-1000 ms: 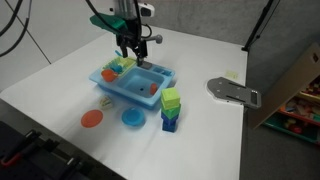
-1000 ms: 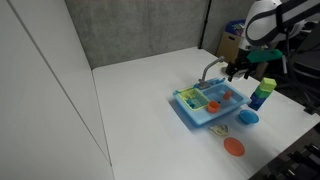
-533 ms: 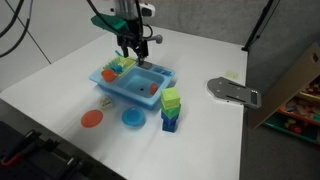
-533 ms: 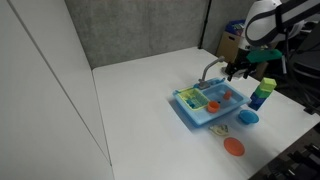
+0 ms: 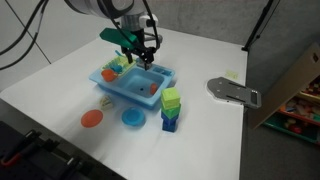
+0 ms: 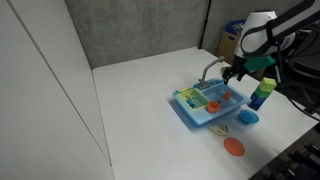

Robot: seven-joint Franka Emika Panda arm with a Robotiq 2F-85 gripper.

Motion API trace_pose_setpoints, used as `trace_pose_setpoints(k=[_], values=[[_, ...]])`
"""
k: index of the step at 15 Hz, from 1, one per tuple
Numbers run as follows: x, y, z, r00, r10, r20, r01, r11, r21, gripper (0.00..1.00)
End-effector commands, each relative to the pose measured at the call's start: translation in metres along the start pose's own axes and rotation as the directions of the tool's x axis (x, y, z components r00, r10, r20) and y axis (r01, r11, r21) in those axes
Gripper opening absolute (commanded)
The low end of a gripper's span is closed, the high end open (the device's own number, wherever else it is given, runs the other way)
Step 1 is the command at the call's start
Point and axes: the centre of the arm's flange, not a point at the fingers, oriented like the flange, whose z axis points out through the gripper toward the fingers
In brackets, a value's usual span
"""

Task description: Remove the orange measuring cup and stack it on top of the light green block

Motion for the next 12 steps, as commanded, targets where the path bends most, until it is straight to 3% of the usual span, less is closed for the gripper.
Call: trace_pose_setpoints(k=[1,7,12], values=[[0.017,0.005,0.018,0.994,-0.103,-0.044,0.103,0.995,0.001,1.00],[0.041,0.008,0.058,0.976,-0.214,-0.033,0.212,0.976,-0.042,1.00],[0.059,0.009,0.092,0.970,-0.243,-0.012,0.242,0.967,-0.080,1.00]])
